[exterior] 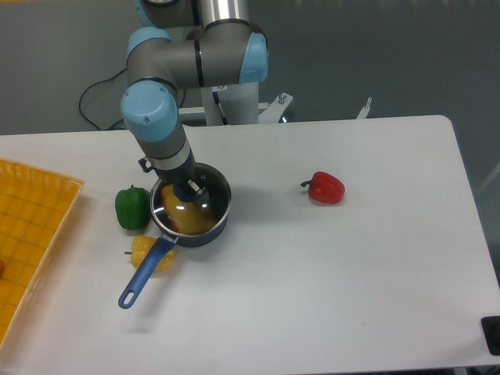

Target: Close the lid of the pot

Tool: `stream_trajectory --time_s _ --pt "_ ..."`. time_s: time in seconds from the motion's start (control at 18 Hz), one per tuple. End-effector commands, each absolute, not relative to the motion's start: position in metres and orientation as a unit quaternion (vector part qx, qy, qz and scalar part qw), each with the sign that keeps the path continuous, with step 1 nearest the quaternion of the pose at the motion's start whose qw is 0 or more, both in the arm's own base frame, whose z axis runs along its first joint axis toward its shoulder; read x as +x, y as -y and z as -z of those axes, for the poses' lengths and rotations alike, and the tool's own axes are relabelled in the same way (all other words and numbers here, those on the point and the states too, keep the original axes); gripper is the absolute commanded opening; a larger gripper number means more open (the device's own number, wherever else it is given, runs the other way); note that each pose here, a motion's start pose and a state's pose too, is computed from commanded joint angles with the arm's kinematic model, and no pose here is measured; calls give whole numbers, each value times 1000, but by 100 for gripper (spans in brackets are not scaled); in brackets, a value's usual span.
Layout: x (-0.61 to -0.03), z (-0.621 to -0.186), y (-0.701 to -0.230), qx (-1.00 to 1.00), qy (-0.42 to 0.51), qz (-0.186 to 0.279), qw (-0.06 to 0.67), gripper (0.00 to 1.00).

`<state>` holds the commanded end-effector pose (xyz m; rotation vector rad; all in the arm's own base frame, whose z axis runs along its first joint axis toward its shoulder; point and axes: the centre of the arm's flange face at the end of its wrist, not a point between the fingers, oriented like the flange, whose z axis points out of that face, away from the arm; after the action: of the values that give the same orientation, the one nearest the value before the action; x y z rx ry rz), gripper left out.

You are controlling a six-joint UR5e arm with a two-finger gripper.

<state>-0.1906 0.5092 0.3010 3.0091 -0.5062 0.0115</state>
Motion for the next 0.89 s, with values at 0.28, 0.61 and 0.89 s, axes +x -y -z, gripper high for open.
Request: stream_trajectory --time_s 0.28,0.61,0.89 --pt "-191 -301 -510 985 165 -2 42 59" --pt "-191 -301 -510 985 165 -2 42 59" --pt "-190 -301 -510 985 166 -1 43 75"
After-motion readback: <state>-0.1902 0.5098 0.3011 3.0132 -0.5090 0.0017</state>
